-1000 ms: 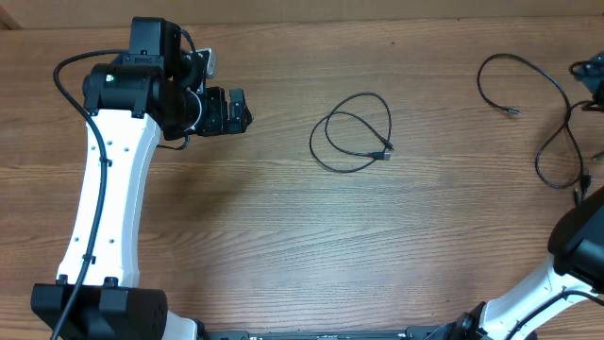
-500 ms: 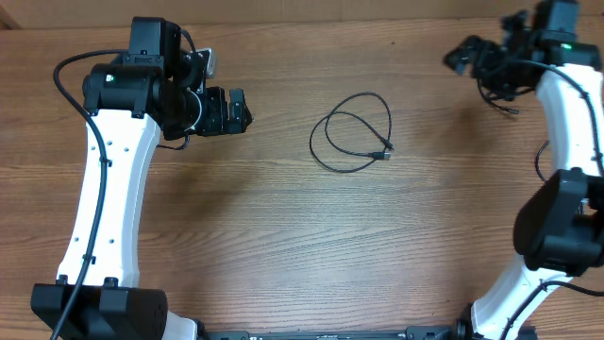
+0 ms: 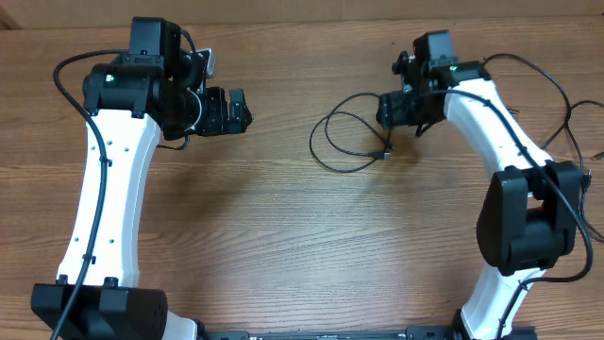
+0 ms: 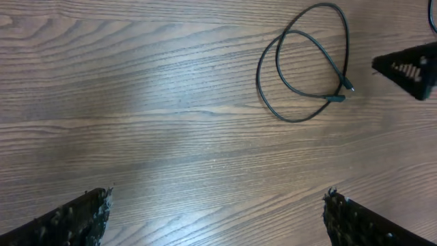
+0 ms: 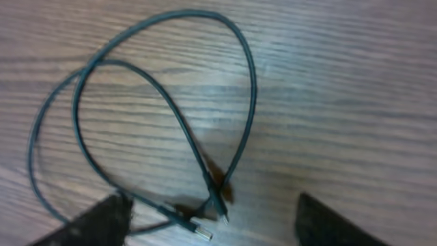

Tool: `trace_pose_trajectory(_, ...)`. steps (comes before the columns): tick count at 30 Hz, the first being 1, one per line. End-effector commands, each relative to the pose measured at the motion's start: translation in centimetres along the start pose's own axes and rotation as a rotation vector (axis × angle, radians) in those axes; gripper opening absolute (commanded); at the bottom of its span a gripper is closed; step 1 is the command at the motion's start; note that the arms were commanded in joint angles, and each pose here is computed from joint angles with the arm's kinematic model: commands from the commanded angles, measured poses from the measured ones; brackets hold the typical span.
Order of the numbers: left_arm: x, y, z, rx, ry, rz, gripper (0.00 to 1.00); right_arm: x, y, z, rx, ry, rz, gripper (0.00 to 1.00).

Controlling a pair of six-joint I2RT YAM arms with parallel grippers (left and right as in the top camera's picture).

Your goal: Untangle cables

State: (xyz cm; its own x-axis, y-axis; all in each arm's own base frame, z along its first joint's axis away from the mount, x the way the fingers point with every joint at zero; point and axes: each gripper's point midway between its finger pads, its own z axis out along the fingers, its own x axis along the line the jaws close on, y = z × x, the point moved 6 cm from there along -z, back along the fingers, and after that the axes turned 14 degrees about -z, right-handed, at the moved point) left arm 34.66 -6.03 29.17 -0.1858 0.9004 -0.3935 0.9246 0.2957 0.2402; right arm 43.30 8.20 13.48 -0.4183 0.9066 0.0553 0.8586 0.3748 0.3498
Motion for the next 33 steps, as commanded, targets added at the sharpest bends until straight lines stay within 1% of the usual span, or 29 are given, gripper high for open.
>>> trace_pose_trajectory(1, -0.7, 0.1, -1.1, -0.031, -0.024, 0.030, 1.00, -0.4, -1.4, 1.6, 0.027, -0.018, 0.002, 0.70)
trace_pose_trajectory(7, -0.7, 0.1, -1.1, -0.031, -0.024, 0.030, 1.00, -0.3, -2.8, 3.2, 0.036, -0.015, 0.002, 0.71)
trace_pose_trajectory(9, -0.7, 0.1, -1.1, -0.031, -0.024, 0.030, 1.00, -0.3, -3.3, 4.0, 0.029, -0.017, 0.001, 0.73)
trace_pose_trajectory(11, -0.7, 0.1, -1.1, -0.031, -0.024, 0.030, 1.00, -0.2, -3.8, 4.7, 0.042, -0.014, 0.003, 0.72)
trace_pose_trajectory(13, -0.7, 0.1, -1.1, -0.031, -0.024, 0.030, 1.00, -0.3, -4.0, 5.3, 0.051, -0.011, 0.010, 0.68)
trace_pose_trajectory(17, -0.7, 0.1, -1.1, -0.031, -0.024, 0.030, 1.00, -0.4, -4.4, 7.2, 0.068, 0.000, 0.065, 0.66)
trace_pose_trajectory(21, -0.7, 0.1, -1.1, -0.031, -0.024, 0.030, 1.00, -0.4, -4.5, 7.5, 0.069, 0.002, 0.068, 0.62)
trace_pose_trajectory(26, -0.7, 0.1, -1.1, -0.031, -0.024, 0.030, 1.00, -0.5, -4.7, 7.9, 0.077, -0.008, 0.060, 0.45)
trace_pose_trajectory(27, -0.7, 0.1, -1.1, -0.031, -0.024, 0.030, 1.00, -0.5, -4.8, 8.0, 0.079, -0.012, 0.060, 0.39)
trace_pose_trajectory(30, -0.7, 0.1, -1.1, -0.031, -0.024, 0.030, 1.00, -0.7, -5.0, 8.2, 0.088, -0.034, 0.059, 0.37)
trace_pose_trajectory(33, -0.7, 0.1, -1.1, -0.031, -0.024, 0.030, 1.00, -1.4, -5.6, 8.6, 0.124, -0.095, 0.058, 0.38)
